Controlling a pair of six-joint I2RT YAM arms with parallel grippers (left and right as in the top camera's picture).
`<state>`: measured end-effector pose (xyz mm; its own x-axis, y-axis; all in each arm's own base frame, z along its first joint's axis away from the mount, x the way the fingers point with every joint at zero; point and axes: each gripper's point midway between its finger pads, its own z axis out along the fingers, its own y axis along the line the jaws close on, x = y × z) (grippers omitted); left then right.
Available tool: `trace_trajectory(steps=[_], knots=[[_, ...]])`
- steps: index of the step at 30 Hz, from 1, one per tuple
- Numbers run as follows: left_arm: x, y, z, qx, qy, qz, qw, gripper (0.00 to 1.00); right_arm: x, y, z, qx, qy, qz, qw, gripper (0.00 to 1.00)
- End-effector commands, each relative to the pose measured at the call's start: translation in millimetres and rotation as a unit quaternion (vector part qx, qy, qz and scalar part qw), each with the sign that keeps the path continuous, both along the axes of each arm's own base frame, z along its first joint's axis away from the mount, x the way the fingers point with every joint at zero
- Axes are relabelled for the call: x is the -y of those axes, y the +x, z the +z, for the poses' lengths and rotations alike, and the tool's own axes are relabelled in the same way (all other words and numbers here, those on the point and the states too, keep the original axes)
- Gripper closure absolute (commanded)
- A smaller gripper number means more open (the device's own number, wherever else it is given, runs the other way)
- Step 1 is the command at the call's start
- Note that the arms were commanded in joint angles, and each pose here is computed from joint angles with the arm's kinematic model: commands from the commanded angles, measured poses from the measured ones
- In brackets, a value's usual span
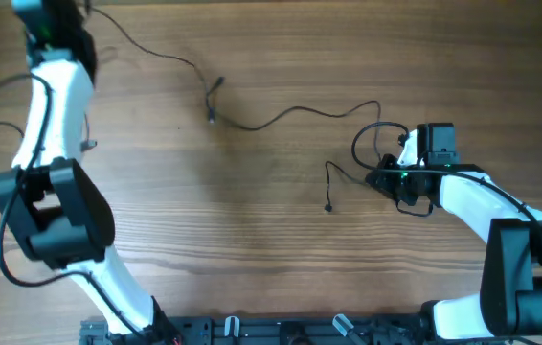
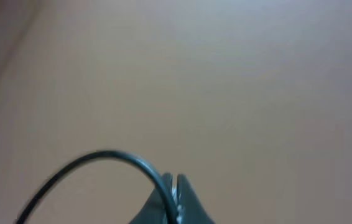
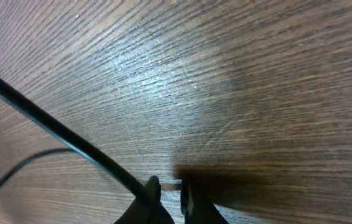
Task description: Untangle cables
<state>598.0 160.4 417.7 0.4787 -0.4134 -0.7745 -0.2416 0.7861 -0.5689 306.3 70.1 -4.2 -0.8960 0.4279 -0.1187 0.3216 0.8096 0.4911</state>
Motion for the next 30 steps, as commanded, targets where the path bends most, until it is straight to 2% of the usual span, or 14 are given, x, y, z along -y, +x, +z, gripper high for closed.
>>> trace_trajectory(steps=[1,4,7,9,10,13,15,18,26,30], knots=[[-40,-1,50,0.011,0.043,0.042,0.998,0.96,21,-13,-21,-0.037,-0.055,-0.036,0.997,0.84],[-71,-4,47,0.008,0.022,0.053,0.998,0.96,21,-13,-22,-0.041,-0.052,-0.045,0.997,0.85],[-60,22,8,-0.031,-0.019,-0.054,0.998,0.96,21,-11,-22,-0.038,-0.052,-0.049,0.997,0.85],[-39,46,-30,-0.057,-0.038,-0.146,0.987,0.96,21,-10,-21,-0.036,-0.051,-0.049,0.997,0.85],[-33,57,-52,-0.074,-0.043,-0.163,0.983,0.96,21,-11,-22,-0.037,-0.051,-0.049,0.997,0.85],[-21,82,-140,-0.157,-0.084,-0.178,0.968,0.96,21,-15,-23,-0.048,-0.051,-0.050,0.996,0.85],[-11,90,-180,-0.193,-0.100,-0.184,0.959,0.96,21,-16,-24,-0.049,-0.052,-0.050,0.996,0.85],[11,97,-206,-0.220,-0.110,-0.198,0.949,0.96,21,-16,-24,-0.048,-0.052,-0.050,0.996,0.85],[71,110,-198,-0.203,-0.106,-0.161,0.960,0.96,21,-12,-23,-0.038,-0.051,-0.050,0.997,0.85],[74,99,-220,-0.246,-0.110,-0.062,0.961,0.96,21,-12,-23,-0.038,-0.051,-0.050,0.997,0.85]])
